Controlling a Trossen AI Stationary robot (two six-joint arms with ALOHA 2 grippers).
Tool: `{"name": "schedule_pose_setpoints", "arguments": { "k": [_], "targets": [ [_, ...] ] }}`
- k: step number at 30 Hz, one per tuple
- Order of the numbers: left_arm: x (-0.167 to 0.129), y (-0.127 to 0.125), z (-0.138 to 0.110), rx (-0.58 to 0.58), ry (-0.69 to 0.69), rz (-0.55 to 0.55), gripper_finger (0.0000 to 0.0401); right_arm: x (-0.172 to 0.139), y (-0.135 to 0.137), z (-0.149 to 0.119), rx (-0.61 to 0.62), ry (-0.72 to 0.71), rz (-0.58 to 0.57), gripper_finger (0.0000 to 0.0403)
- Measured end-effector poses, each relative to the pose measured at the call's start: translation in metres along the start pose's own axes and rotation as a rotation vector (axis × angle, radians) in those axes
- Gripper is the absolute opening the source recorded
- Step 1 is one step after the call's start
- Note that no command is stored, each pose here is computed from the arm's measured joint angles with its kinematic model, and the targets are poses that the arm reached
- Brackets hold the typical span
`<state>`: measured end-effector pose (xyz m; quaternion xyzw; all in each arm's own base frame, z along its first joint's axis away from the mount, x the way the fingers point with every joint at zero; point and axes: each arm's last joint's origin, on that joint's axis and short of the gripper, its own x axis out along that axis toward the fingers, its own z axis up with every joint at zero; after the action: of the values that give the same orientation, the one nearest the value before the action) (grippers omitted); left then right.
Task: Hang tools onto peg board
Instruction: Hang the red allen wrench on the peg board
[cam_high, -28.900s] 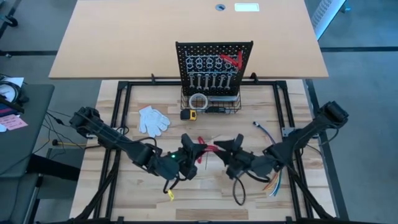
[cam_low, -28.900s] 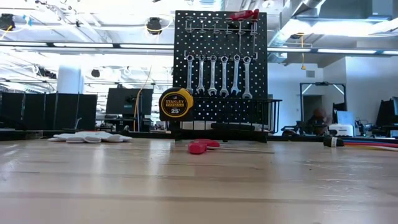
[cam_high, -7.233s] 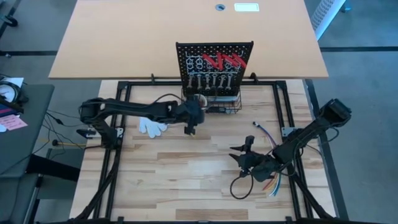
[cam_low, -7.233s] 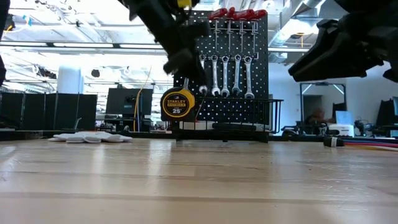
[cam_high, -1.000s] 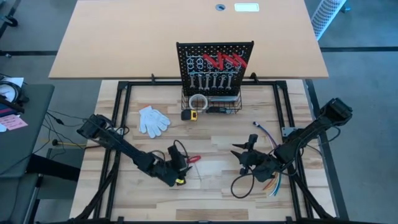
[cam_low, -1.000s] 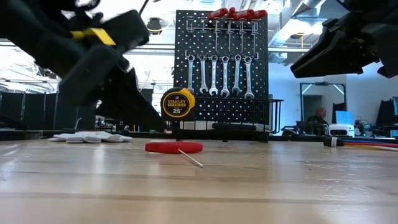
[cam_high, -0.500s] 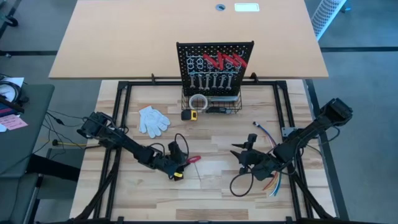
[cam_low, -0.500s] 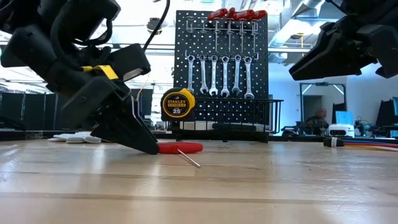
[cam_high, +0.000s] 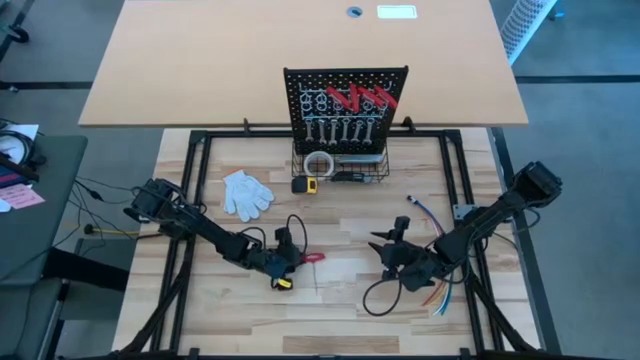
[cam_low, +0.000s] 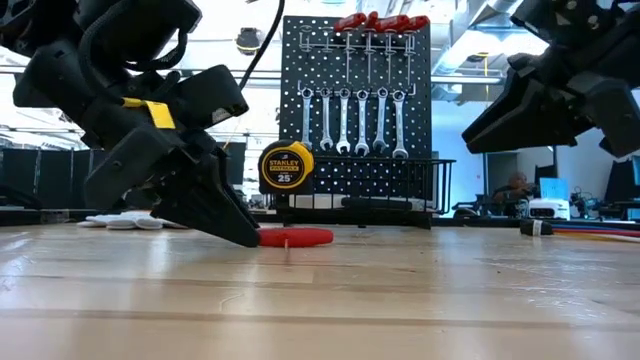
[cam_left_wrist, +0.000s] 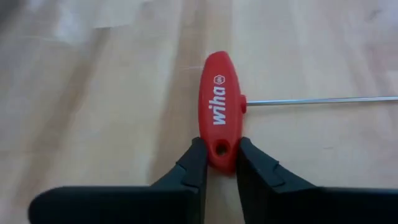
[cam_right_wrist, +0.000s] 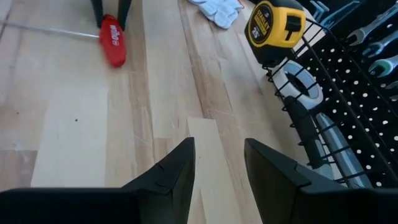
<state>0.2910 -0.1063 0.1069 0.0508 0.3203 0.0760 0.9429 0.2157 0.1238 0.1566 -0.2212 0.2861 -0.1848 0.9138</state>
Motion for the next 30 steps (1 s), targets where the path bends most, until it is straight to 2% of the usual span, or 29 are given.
{"name": "schedule_pose_setpoints", "arguments": {
  "k": [3,7,10,15,19,21,24,27,30],
  "targets": [
    [-0.007,0.0,0.01,0.047,-0.015,0.043,0.0044,-0.003,0.002,0.0,-0.017,-0.007,0.009,0.0147],
    [-0.034,-0.003,0.045,0.109,-0.105,0.058,0.0039,-0.006,0.004,0.0,-0.024,-0.016,0.021,0.0147],
    [-0.061,-0.001,0.07,0.158,-0.166,0.117,0.0001,-0.008,0.006,0.0,-0.032,-0.022,0.028,0.0147],
    [-0.118,0.006,0.12,0.238,-0.351,0.258,0.0004,-0.007,0.006,0.0,-0.038,-0.021,0.027,0.0147],
    [-0.148,0.02,0.143,0.214,-0.438,0.275,0.0003,-0.009,0.007,-0.001,-0.036,-0.023,0.032,0.0147],
    [-0.15,0.023,0.144,0.202,-0.446,0.255,0.0003,-0.013,0.008,-0.003,-0.056,-0.018,0.039,0.0147],
    [-0.14,0.019,0.135,0.207,-0.378,0.236,0.0002,-0.028,0.001,0.003,-0.065,0.006,0.017,0.0147],
    [-0.119,0.008,0.123,0.187,-0.299,0.229,0.0002,-0.047,-0.017,0.012,0.009,0.062,0.018,0.0147],
    [-0.091,-0.006,0.109,0.189,-0.224,0.23,0.0001,-0.057,-0.039,0.016,0.125,0.235,0.108,0.0147]
  ]
}}
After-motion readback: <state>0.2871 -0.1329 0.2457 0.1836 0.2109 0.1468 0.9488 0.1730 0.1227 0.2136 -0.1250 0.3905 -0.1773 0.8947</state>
